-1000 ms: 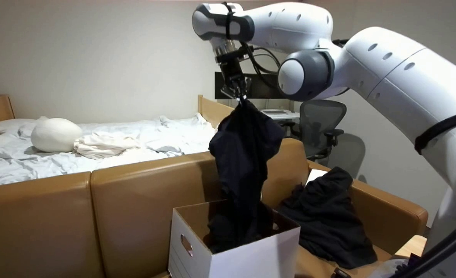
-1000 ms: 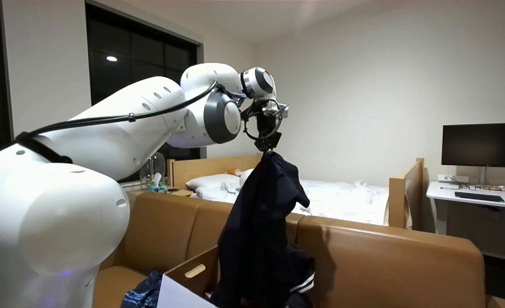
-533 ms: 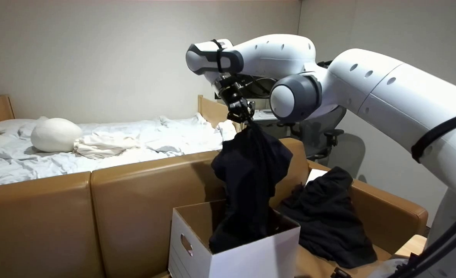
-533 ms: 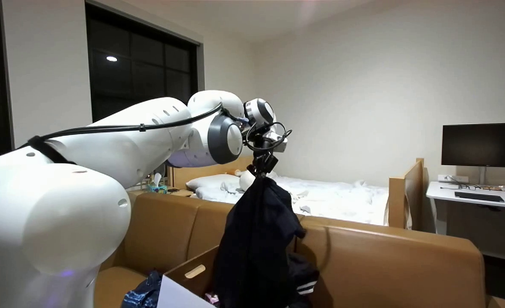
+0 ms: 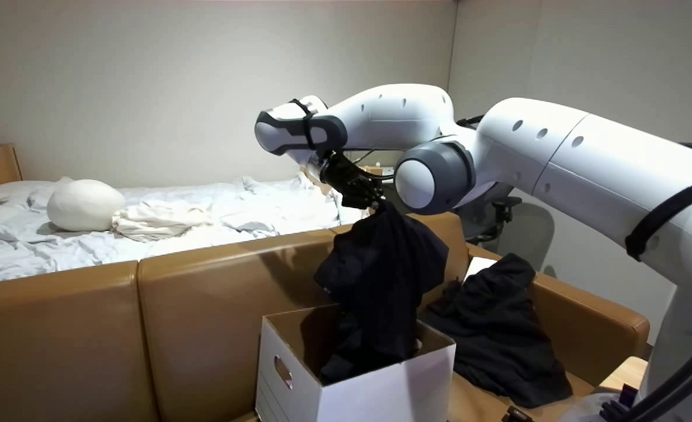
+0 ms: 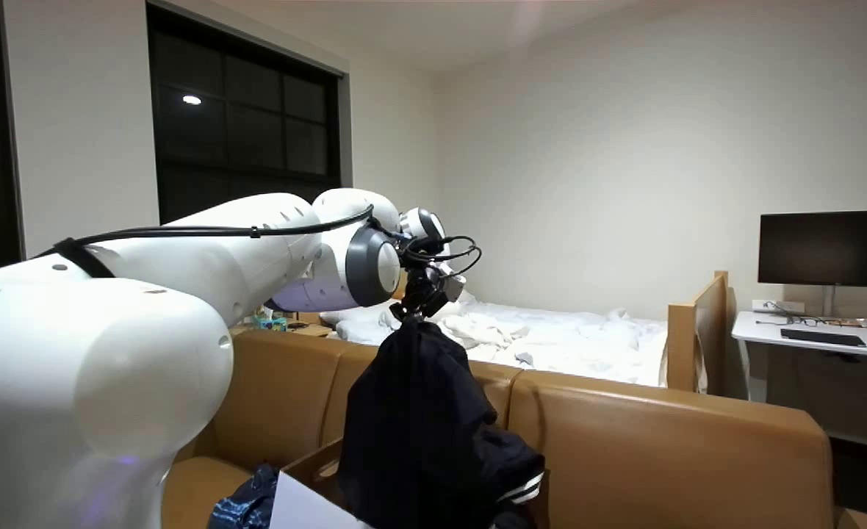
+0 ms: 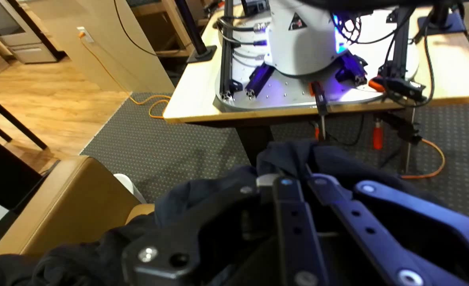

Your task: Pick up the black cloth and put it in the box

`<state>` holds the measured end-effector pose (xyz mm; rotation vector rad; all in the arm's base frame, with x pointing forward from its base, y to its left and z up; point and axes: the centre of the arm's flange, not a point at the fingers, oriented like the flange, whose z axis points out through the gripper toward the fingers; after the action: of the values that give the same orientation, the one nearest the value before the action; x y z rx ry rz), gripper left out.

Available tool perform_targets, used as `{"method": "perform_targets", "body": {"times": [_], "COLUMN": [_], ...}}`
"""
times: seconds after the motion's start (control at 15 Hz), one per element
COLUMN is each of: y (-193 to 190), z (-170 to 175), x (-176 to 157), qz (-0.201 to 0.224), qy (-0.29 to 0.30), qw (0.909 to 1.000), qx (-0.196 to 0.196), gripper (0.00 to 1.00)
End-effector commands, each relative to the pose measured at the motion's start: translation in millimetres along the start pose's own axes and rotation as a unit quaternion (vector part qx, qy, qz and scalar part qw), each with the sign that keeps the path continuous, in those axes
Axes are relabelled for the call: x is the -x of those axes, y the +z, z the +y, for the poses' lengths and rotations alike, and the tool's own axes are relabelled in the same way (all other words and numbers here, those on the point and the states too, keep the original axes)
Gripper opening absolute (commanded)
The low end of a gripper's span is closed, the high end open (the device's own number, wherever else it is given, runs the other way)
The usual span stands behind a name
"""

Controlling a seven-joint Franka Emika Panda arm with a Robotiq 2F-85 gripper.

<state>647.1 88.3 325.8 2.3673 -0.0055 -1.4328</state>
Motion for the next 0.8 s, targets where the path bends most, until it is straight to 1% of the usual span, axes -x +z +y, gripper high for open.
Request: {"method": "perform_targets", "body": {"times": [0.0,0.2,0.4,0.47,0.53,0.6,0.67,0.73], "y": [71.9,82.3,90.6,93.0,93.7,93.8,92.5,88.4], "z": [-16.3,-30.0,-39.3,-41.5,-43.0,-43.9,-44.4,-43.9], "x": [11.7,5.7,-1.3,-4.2,-6.5,-8.4,-9.6,-9.6], "qz": [-0.081,-0.139,-0.190,-0.205,-0.219,-0.231,-0.235,-0.223], "qy": [-0.025,-0.038,-0.048,-0.051,-0.053,-0.058,-0.065,-0.068], "qw": [0.9952,0.9856,0.9717,0.9663,0.9603,0.9537,0.9496,0.9514], "qx": [0.049,0.089,0.131,0.147,0.164,0.183,0.196,0.201], "gripper": [0.00,0.00,0.00,0.27,0.28,0.32,0.40,0.45]}}
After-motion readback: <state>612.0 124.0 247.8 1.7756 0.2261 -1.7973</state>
